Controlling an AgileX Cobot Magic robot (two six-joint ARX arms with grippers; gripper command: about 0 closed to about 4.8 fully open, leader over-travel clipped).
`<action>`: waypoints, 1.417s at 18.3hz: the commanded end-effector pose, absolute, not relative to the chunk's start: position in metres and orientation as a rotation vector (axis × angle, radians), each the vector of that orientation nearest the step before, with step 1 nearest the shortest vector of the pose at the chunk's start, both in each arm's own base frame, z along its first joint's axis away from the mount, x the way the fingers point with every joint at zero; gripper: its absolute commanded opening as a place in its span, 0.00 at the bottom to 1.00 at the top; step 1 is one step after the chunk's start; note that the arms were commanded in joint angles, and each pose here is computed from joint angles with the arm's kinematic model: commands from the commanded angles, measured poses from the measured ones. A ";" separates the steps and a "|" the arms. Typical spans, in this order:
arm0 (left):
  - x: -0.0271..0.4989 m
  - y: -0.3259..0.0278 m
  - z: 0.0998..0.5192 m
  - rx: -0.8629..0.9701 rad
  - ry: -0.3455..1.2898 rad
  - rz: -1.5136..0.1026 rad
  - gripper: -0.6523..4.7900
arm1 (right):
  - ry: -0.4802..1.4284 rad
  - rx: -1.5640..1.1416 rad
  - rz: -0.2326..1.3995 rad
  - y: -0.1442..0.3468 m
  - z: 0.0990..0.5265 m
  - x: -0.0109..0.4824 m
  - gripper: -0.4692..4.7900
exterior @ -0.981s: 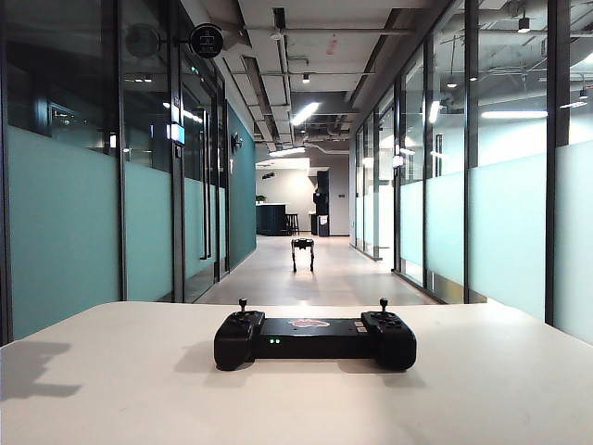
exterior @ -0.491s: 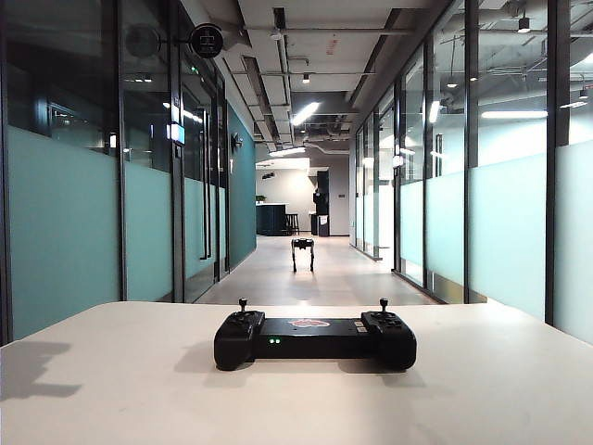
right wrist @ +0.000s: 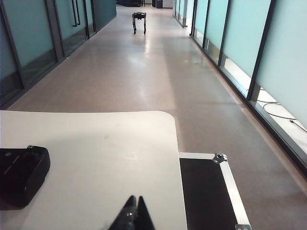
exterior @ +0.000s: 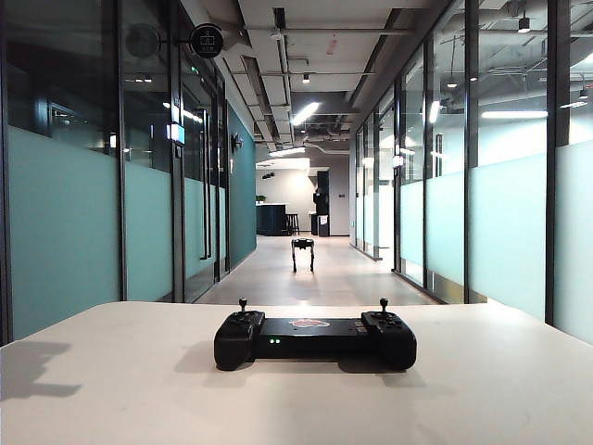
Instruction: Push the left joystick on the remote control sitting on the white table forward to make the robot dog walk in a straight line until it approaches the door.
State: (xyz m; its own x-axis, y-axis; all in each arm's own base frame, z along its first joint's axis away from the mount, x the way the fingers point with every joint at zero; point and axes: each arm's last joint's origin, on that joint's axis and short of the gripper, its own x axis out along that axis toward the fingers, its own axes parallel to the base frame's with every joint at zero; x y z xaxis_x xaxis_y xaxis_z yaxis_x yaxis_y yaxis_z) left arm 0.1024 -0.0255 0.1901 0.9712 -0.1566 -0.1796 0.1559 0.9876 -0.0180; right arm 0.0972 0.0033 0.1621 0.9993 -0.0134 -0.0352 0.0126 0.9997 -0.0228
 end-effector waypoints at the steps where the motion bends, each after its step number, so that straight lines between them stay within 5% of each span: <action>1: 0.102 -0.026 0.192 -0.007 0.173 -0.162 0.11 | 0.026 -0.021 -0.015 0.003 0.161 0.098 0.09; 26: 0.094 -0.006 0.176 0.010 -0.005 -0.114 0.11 | 0.027 -0.021 -0.015 0.003 0.161 0.098 0.09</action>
